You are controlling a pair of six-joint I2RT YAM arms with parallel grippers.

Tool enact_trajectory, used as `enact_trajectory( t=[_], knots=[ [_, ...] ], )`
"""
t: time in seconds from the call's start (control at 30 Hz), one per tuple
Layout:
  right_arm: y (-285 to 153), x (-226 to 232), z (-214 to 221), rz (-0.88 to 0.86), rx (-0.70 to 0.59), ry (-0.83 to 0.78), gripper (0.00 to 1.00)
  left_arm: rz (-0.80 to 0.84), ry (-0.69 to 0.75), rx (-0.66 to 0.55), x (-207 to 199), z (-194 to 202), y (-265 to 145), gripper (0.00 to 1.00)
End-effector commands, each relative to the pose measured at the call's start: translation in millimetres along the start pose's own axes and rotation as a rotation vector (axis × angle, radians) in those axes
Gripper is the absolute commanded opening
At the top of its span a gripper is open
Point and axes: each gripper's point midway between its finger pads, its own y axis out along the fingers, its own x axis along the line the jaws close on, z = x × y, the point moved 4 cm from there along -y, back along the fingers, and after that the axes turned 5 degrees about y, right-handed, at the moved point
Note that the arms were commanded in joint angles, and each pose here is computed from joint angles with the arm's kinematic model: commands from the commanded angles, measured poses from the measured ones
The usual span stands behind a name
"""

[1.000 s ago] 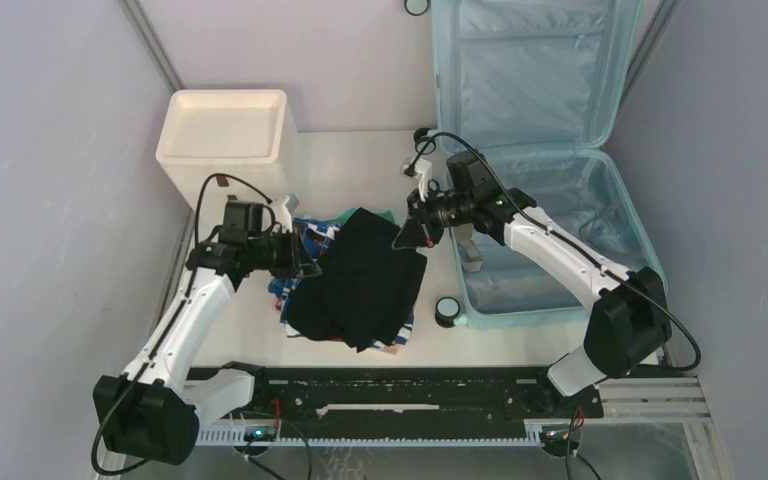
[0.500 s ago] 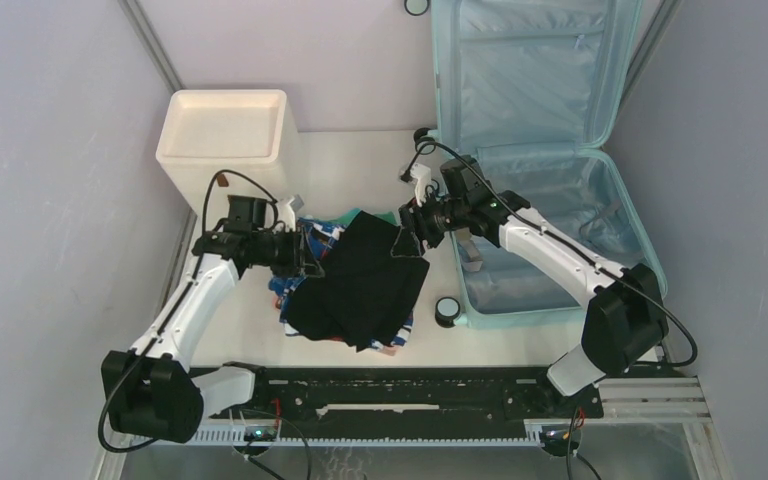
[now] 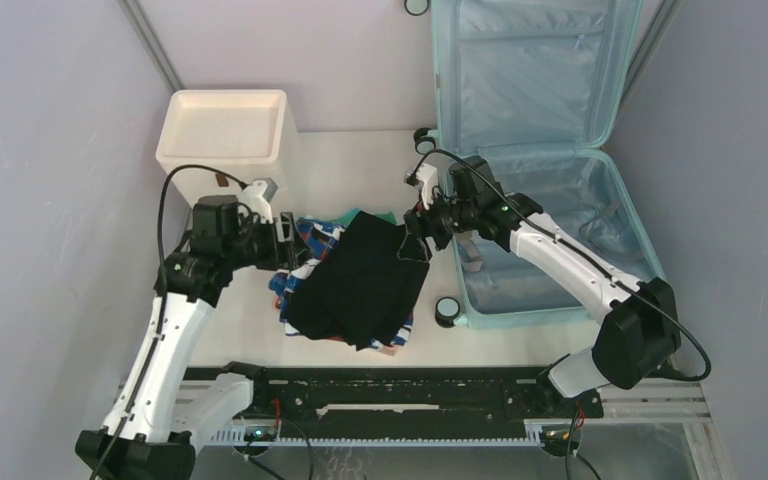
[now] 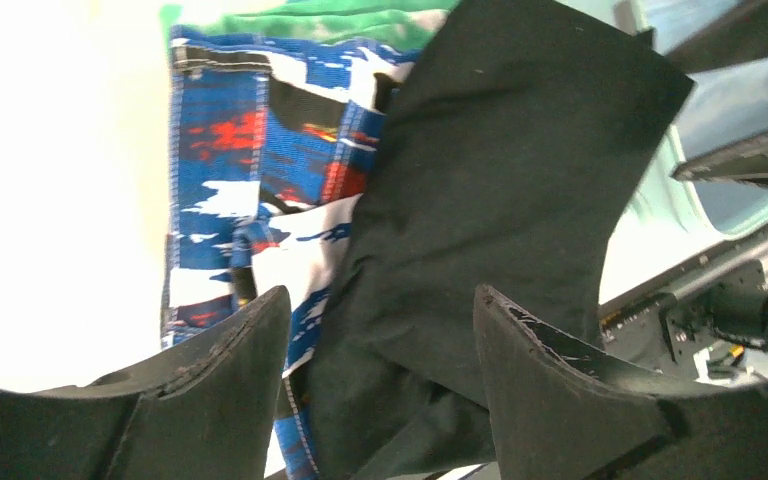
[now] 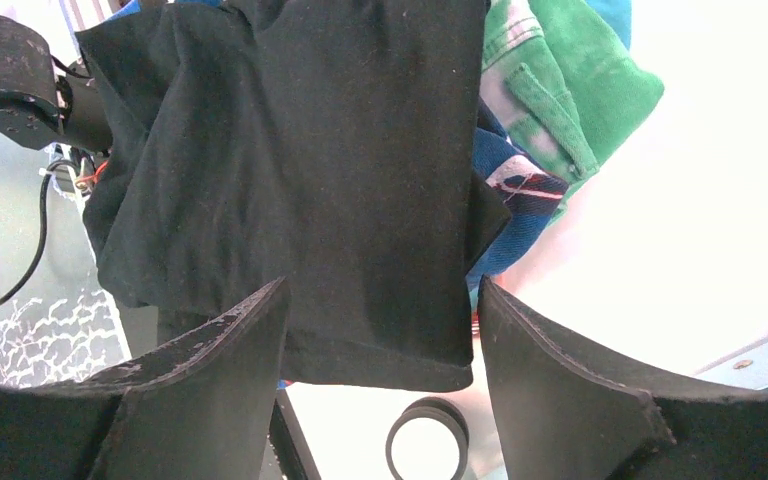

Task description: Open, take out, and arrange the luggage

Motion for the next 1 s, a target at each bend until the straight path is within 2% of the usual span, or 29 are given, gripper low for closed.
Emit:
enact_trajectory(
  t=[0.0,0.23,0.43,0.47,0.63,0.7,0.73,0.77,0.97],
  knots=[
    [-9,4,-4,-0.033,-0.03,-0.033,0.76,0.103,0.036,0.049,-20,-1,14,0.71],
    [9,4,10,-0.082,0.03,0.017,0.7,0.043,0.044,0.246,-2,25,55,0.7],
    [20,-1,13,-0.079,0.043,0.055,0.58,0.049,0.053,0.34,3,44,64,0.65],
    [20,-1,12,-0.079,0.042,0.061,0.53,0.057,0.051,0.349,3,46,65,0.62],
    [17,5,11,-0.105,0.037,0.076,0.13,0.103,0.04,0.356,-3,46,66,0.34],
    [12,10,9,-0.133,0.028,0.091,0.01,0.115,0.041,0.349,-6,41,64,0.11],
    [8,13,6,-0.146,0.017,0.101,0.0,0.116,0.041,0.344,-7,38,62,0.02],
    [2,15,3,-0.158,0.003,0.109,0.0,0.109,0.046,0.329,-8,33,60,0.0],
    [-29,45,-14,-0.233,-0.069,0.157,0.0,0.042,0.089,0.204,-11,-9,36,0.0]
  ],
)
